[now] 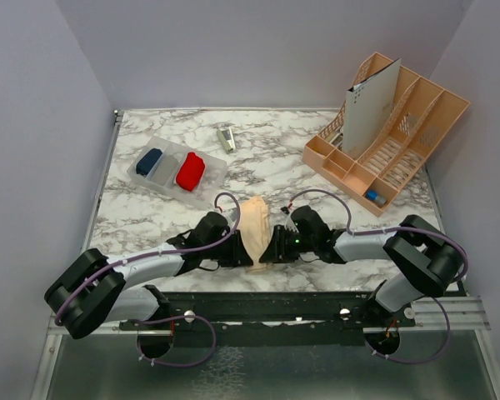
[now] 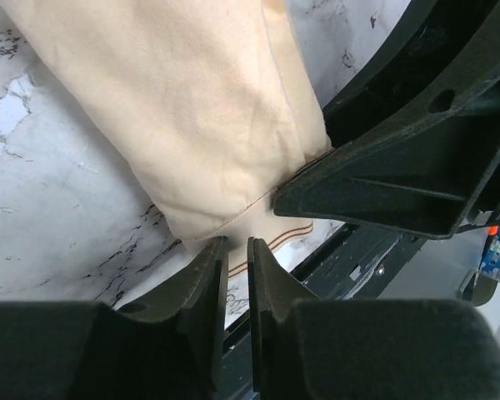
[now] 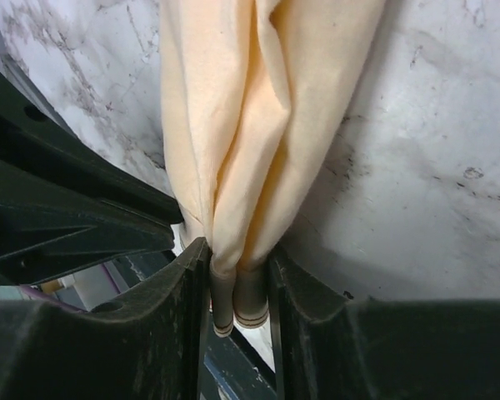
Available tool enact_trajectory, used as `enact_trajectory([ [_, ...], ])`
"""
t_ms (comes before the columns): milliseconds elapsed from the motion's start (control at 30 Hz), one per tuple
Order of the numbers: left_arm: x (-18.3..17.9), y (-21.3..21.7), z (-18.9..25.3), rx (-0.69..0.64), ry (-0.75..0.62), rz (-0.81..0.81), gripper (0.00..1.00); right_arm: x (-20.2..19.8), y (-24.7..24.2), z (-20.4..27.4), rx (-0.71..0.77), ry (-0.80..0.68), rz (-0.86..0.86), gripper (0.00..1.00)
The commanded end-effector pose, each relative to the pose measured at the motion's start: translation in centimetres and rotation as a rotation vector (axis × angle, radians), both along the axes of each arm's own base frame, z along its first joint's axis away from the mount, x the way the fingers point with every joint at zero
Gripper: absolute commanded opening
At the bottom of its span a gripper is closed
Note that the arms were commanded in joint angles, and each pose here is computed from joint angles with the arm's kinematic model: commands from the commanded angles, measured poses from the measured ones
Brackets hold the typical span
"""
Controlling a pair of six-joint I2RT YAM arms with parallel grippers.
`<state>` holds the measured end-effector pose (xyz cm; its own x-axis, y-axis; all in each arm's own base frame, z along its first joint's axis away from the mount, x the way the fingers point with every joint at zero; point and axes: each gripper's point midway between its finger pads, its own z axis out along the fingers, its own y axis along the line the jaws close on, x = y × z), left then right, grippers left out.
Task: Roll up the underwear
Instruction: Roll the underwear to the center of the board.
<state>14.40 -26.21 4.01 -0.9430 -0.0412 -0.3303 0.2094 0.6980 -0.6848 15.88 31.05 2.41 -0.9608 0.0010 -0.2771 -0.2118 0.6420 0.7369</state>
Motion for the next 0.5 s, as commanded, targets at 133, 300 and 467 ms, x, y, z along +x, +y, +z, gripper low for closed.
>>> enact_trajectory([
  [133, 1.1, 1.2, 0.4, 0.052, -0.055, 0.07, 0.26, -2.2, -1.8, -2.7, -0.067, 0.106, -0.018, 0.16],
  [300, 1.1, 4.2, 0.3, 0.161, -0.066, 0.169, 0.6, -2.6, -1.6, -3.0, -0.035, 0.186, -0.084, 0.01],
  [467, -1.2, 5.0, -1.4, 0.16, 0.038, 0.177, 0.71, -3.1, -1.0, -2.1, 0.065, 0.26, -0.133, 0.0],
])
